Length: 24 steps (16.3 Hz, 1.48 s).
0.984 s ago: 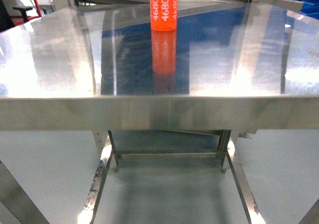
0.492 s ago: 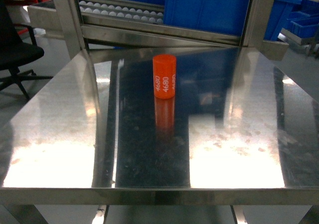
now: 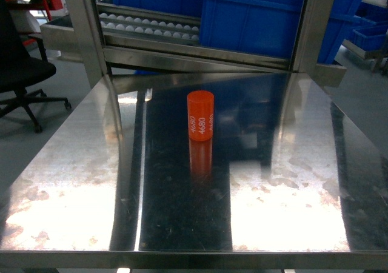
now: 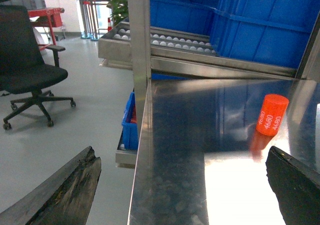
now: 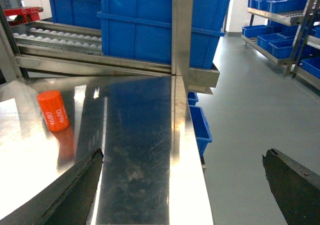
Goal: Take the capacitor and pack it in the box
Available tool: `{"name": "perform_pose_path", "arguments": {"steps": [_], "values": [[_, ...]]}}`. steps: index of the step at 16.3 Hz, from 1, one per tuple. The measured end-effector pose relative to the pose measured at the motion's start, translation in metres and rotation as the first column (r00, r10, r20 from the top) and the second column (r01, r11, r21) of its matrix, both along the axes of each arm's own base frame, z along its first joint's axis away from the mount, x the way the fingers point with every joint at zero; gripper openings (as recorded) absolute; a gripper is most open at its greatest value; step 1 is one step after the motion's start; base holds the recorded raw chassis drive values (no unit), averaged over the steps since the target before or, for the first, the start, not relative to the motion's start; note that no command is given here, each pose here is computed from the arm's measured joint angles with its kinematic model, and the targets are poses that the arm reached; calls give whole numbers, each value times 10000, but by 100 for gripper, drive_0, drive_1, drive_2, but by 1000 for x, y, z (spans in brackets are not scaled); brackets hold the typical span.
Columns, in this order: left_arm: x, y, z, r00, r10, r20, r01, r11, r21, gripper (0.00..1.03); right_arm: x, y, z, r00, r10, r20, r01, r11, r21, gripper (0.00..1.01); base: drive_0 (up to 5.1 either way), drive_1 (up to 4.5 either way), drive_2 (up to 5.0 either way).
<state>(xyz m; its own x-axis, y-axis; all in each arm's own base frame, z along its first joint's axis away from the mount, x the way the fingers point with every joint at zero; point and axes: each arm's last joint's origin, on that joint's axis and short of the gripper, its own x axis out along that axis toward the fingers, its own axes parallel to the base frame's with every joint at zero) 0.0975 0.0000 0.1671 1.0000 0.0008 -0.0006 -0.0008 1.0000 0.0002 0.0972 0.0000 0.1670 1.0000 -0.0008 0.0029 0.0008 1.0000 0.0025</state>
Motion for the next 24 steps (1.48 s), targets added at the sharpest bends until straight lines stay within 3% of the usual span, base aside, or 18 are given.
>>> {"name": "perform_pose_path", "arguments": {"steps": [24], "values": [[0, 0, 0, 10000, -8, -4, 8, 10000, 0, 98, 0, 0, 0, 10000, 0, 4, 0, 10000, 0, 98, 0, 0, 0]]}}
